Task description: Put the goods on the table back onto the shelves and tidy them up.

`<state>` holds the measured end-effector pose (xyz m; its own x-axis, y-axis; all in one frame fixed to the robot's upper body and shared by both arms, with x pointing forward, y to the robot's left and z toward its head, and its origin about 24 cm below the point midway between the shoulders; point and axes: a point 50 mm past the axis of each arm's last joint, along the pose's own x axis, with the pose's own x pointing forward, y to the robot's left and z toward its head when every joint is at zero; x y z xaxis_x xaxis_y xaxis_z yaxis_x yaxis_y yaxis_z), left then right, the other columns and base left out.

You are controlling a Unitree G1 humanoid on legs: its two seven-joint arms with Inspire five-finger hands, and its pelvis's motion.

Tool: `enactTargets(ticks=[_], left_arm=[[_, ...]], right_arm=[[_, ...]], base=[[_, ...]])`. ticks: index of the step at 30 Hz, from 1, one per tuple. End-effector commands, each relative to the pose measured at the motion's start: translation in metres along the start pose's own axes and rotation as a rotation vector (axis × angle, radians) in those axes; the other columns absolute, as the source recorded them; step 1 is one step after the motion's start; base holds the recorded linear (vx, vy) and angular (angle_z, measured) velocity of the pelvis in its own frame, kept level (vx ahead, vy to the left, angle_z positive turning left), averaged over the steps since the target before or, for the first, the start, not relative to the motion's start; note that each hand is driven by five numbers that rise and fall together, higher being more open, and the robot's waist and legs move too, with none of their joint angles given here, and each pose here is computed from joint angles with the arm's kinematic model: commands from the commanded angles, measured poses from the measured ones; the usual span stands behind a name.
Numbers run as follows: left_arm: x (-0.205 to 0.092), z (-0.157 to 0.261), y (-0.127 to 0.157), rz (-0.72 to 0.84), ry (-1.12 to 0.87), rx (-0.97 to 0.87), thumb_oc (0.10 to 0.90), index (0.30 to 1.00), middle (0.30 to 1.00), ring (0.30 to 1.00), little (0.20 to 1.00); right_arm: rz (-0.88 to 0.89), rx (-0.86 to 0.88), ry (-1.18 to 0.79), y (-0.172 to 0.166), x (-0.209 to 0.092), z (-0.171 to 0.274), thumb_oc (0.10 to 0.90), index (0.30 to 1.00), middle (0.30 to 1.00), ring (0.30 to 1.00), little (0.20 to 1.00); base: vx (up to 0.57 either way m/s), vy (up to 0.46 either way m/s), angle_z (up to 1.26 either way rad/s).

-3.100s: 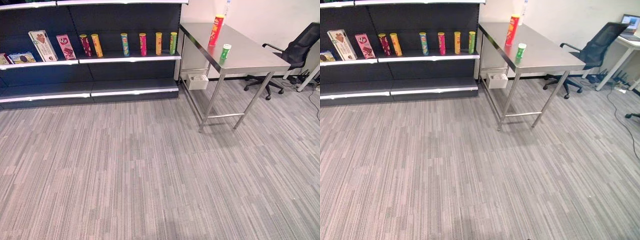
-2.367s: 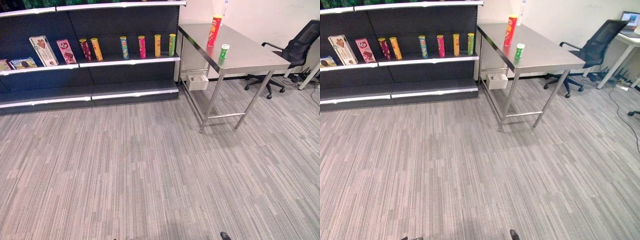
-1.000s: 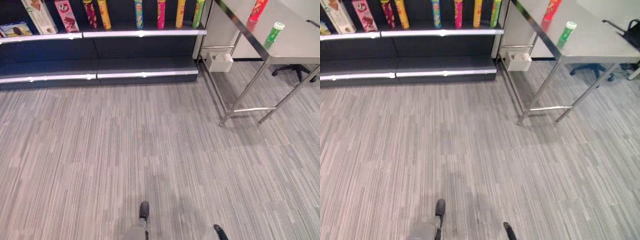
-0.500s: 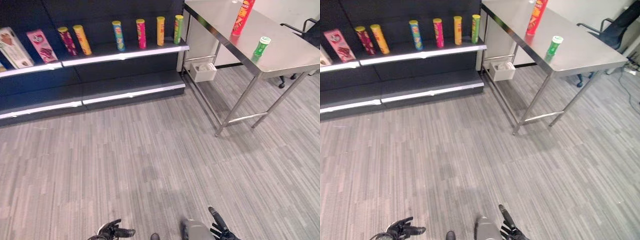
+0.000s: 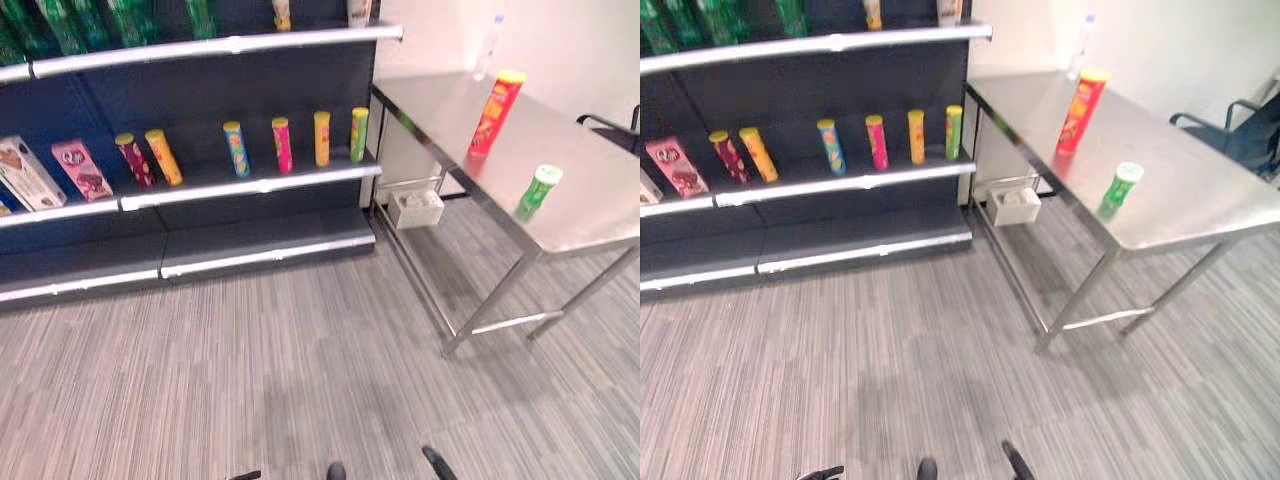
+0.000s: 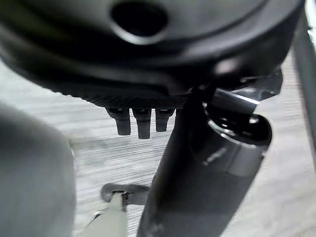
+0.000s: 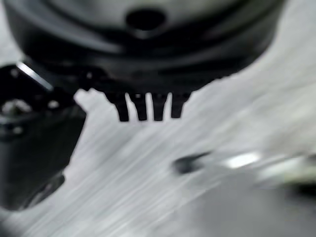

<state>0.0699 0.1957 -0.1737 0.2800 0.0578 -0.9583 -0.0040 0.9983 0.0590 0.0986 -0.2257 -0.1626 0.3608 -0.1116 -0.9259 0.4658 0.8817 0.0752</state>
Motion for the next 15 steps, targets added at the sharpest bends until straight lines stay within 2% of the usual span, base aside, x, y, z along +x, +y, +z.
enactTargets(ticks=[1,3,9,11,12,14,15], left_arm=[[0.002,0.012,-0.016,-0.034,-0.021,0.171,0.8,0.9,0.9,0.9,0.9],[0.003,0.019,-0.027,-0.068,-0.06,0.202,0.8,0.9,0.9,0.9,0.9],[0.002,0.018,-0.037,-0.097,-0.077,0.205,0.8,0.9,0.9,0.9,0.9],[0.003,0.027,-0.014,-0.028,-0.087,0.1,0.8,0.9,0.9,0.9,0.9],[0.003,0.028,-0.014,-0.028,-0.088,0.1,0.8,0.9,0.9,0.9,0.9],[0.003,0.029,-0.01,-0.009,-0.105,-0.076,0.8,0.9,0.9,0.9,0.9],[0.003,0.029,-0.01,-0.009,-0.106,-0.076,0.8,0.9,0.9,0.9,0.9]], right_arm=[[0.042,-0.057,-0.046,0.019,0.003,0.016,0.8,0.9,0.9,0.9,0.9],[0.039,-0.121,-0.03,0.019,0.003,0.011,0.8,0.9,0.9,0.9,0.9],[-0.004,-0.137,0.087,0.005,-0.001,-0.022,0.8,0.9,0.9,0.9,0.9],[-0.044,-0.123,0.119,-0.007,-0.003,-0.028,0.8,0.9,0.9,0.9,0.9],[-0.044,-0.123,0.119,-0.007,-0.003,-0.028,0.8,0.9,0.9,0.9,0.9],[-0.109,-0.075,0.11,-0.023,-0.005,-0.023,0.8,0.9,0.9,0.9,0.9],[-0.109,-0.075,0.11,-0.023,-0.005,-0.023,0.8,0.9,0.9,0.9,0.9]], base=[[0.31,-0.136,-0.05],[0.29,-0.106,-0.25],[0.24,0.002,-0.55],[0.38,0.16,-0.6],[0.37,0.191,-0.97],[0.37,0.179,-1.21],[0.37,0.217,-1.21]])
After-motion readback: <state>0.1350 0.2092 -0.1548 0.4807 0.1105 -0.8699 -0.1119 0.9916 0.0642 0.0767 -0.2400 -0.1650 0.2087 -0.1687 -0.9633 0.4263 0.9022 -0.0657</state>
